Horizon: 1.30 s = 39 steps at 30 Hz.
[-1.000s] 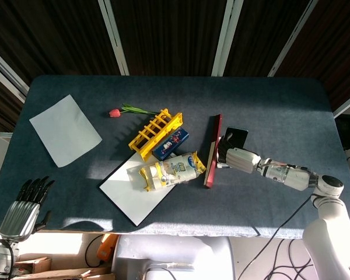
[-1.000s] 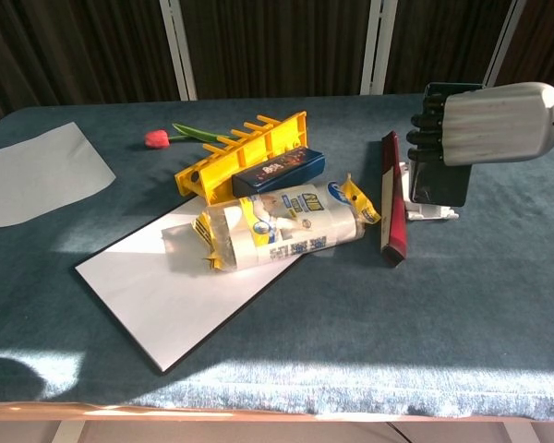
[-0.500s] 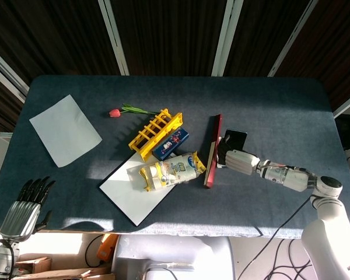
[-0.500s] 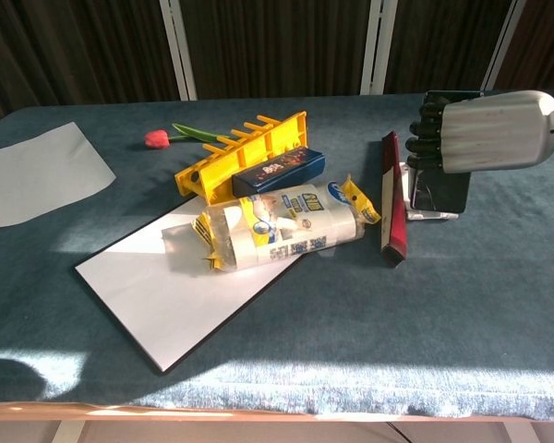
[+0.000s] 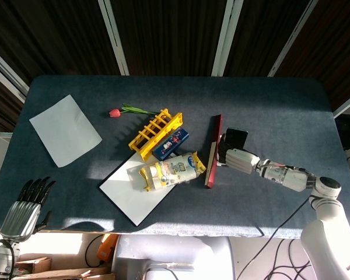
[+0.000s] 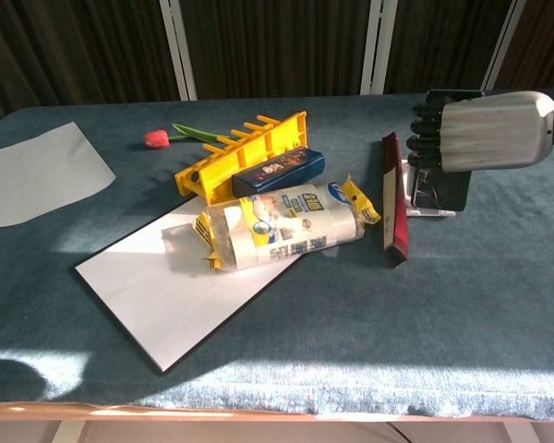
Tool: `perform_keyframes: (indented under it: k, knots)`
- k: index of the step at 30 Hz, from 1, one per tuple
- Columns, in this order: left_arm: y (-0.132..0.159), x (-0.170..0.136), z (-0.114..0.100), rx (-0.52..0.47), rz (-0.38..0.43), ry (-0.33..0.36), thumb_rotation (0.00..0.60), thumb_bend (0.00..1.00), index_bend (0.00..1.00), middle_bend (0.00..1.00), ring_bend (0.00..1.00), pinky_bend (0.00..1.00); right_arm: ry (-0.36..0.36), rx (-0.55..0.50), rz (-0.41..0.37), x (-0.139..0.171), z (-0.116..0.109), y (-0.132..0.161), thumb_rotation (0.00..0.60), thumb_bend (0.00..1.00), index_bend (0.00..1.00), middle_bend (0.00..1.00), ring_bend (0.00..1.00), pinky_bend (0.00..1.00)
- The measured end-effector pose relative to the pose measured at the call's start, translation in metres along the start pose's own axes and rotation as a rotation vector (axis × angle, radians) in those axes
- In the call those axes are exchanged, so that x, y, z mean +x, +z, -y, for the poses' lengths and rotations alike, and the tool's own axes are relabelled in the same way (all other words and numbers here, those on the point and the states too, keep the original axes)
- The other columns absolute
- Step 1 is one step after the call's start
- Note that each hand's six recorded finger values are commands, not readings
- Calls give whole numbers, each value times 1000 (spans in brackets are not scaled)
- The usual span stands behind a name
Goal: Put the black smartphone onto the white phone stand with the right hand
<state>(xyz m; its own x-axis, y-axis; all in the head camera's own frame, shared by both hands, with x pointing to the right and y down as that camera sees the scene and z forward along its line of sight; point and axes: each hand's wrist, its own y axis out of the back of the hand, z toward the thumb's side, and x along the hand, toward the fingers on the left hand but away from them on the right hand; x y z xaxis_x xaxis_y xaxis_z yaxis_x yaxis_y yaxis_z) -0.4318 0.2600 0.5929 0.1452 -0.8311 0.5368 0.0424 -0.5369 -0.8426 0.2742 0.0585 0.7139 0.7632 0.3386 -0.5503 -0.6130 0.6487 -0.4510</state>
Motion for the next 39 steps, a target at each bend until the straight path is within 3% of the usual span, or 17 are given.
perform_keyframes:
  k: [26, 32, 39]
  knots:
    - [0, 0, 0, 2, 1, -3, 600, 399, 0, 0, 0, 0, 8, -36, 15, -5, -2, 4, 600, 438, 14, 288, 295, 312]
    - [0, 0, 0, 2, 2, -3, 600, 399, 0, 0, 0, 0, 7, -51, 25, -5, -2, 1, 600, 438, 0, 239, 246, 170]
    - [0, -1, 0, 0, 3, -2, 600, 399, 0, 0, 0, 0, 10, -71, 26, -4, -1, 0, 600, 438, 0, 225, 228, 131]
